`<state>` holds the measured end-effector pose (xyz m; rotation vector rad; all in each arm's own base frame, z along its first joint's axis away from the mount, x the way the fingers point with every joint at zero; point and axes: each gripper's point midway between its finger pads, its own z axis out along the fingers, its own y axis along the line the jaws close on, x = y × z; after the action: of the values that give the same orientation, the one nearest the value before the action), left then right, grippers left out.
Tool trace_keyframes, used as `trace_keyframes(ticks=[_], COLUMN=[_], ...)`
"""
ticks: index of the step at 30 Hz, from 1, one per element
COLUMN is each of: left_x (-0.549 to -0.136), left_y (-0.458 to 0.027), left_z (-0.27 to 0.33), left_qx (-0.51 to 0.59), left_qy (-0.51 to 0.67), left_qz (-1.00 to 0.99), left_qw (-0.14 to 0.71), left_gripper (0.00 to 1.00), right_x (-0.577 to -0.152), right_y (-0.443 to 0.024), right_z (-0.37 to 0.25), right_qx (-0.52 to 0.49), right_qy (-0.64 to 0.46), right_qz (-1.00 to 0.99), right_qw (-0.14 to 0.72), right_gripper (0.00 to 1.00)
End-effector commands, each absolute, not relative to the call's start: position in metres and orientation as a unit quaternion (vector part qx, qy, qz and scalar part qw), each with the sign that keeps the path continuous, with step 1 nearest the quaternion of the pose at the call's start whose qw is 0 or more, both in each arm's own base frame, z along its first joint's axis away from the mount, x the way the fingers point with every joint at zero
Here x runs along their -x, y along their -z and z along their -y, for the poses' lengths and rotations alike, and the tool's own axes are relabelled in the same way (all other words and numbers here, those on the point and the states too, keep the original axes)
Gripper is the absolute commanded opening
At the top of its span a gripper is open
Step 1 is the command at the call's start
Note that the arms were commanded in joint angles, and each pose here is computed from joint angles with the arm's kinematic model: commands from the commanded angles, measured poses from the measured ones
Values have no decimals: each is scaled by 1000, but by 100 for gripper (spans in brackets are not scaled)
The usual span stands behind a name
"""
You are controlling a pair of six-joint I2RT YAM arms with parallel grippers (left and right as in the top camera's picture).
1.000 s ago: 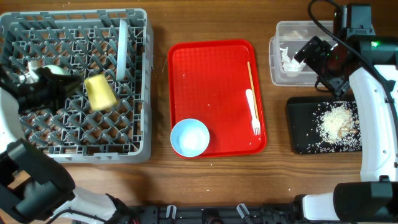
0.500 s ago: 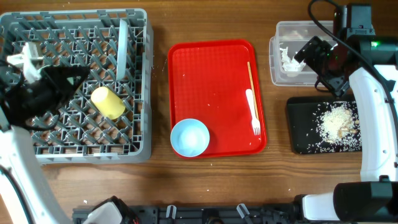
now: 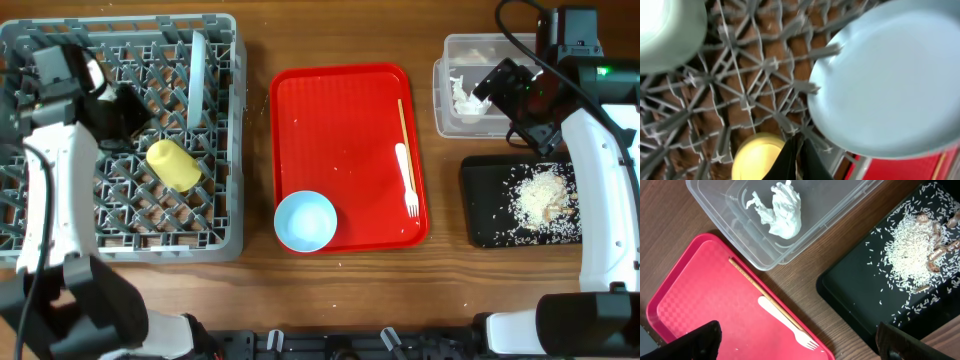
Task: Sort waste into correct bins and load items into the dishwasher rack
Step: 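Carry the yellow cup into the grey rack, then set the yellow cup upright in the rack and release it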
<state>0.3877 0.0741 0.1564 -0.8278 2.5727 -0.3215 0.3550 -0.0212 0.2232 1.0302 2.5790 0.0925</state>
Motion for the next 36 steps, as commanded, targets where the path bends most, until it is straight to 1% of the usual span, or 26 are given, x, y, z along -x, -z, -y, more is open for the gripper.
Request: trace_keyframes(ticks=[1, 5, 10, 16, 18, 21, 28, 31, 34, 36], left_x=[-388, -383, -366, -355, -345, -342, -335, -327, -318, -316], left_y=[-145, -141, -130, -118, -108, -106, -115, -126, -146, -167], left_z=[-60, -58, -72, -67, -62, -54, -23, -18, -13, -11], left_qx=[289, 287, 301, 302, 303, 301, 294, 290, 282, 275], left_qy=[125, 119, 65, 66, 72, 91, 174, 176, 178, 181], left_qz=[-931, -935, -941, -944, -946, -945, -938, -939, -940, -938], left_qw=[182, 170, 138, 114, 93, 83, 55, 55, 73, 109], left_gripper=[4, 4, 4, 4, 4, 4, 4, 4, 4, 4], right_x=[-356, -356, -356, -356, -356, -356, -356, -356, -356, -356], right_y=[-238, -238, -238, -238, -238, -238, -238, -238, -238, -238], right_z=[26, 25, 26, 25, 25, 25, 25, 25, 25, 25], right_qx=[-373, -373, -373, -373, -373, -373, -373, -373, -373, -373], right_qy=[-32, -32, -32, -32, -32, -32, -32, -32, -32, -32], right_qz=[-904, -904, -904, -904, -904, -904, -904, -904, -904, -904], right_qw=[205, 205, 205, 205, 205, 205, 205, 205, 205, 205], right_gripper=[100, 100, 100, 99, 100, 100, 100, 100, 100, 100])
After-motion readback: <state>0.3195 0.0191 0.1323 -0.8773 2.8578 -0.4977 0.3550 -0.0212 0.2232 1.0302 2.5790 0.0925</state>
